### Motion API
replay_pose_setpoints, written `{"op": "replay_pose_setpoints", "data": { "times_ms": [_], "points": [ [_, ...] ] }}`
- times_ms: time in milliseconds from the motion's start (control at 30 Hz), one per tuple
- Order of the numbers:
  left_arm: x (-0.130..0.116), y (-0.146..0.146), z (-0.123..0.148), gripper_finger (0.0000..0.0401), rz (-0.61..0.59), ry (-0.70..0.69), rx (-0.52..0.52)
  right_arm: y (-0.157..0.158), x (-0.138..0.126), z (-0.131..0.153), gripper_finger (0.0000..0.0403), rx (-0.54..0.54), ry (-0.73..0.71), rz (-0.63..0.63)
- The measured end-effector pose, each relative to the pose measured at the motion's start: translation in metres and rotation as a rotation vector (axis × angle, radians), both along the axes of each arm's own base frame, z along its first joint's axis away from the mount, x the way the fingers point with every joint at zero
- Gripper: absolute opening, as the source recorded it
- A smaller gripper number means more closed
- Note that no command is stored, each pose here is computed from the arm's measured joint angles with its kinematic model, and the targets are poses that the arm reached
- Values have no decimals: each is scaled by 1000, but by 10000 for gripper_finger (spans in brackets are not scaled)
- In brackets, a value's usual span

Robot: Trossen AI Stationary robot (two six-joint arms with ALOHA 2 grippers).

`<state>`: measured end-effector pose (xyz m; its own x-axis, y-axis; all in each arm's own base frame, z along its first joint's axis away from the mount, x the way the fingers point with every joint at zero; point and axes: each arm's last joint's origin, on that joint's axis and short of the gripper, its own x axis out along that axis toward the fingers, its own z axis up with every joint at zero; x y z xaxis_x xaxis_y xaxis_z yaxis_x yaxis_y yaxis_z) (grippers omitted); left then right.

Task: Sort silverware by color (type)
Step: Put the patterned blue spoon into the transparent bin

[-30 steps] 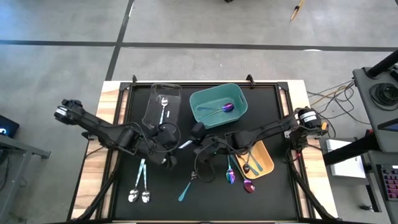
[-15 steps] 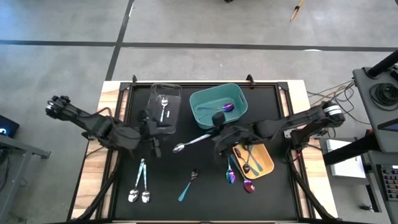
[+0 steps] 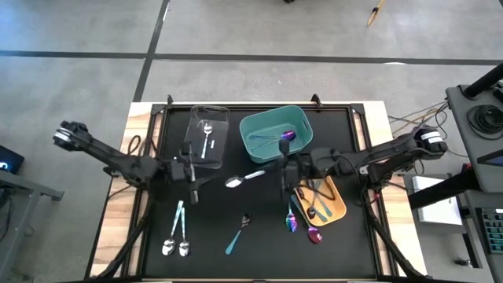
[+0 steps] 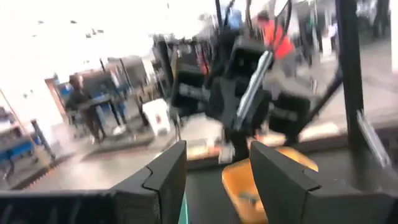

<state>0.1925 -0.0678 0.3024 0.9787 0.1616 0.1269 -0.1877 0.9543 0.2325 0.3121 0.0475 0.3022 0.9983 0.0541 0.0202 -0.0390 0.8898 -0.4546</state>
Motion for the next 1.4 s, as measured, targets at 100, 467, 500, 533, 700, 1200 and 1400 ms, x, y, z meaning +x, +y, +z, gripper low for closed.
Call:
{"op": "replay_pose_setpoints", "data": {
  "times_ms": [100,467,500,533,700,1200,1400],
  "points": [
    [3,1,-7,159,-60,-81,2,-1,5,2,32,81,-74,53],
    [43,-2,-10,159,-133,-255,25,2,24,4,32,245,-182,105],
    [47,-3,-8,159,-129,-265,26,2,24,4,32,248,-179,105],
    [50,-3,-8,159,-127,-265,28,2,24,4,32,248,-178,105],
    [67,-6,2,159,-116,-281,30,2,26,2,32,257,-171,106],
    [84,-11,25,145,-104,-258,74,2,27,-1,32,256,-160,102],
    [89,-13,26,94,-104,-241,81,2,27,-1,32,256,-160,102]
  ]
}}
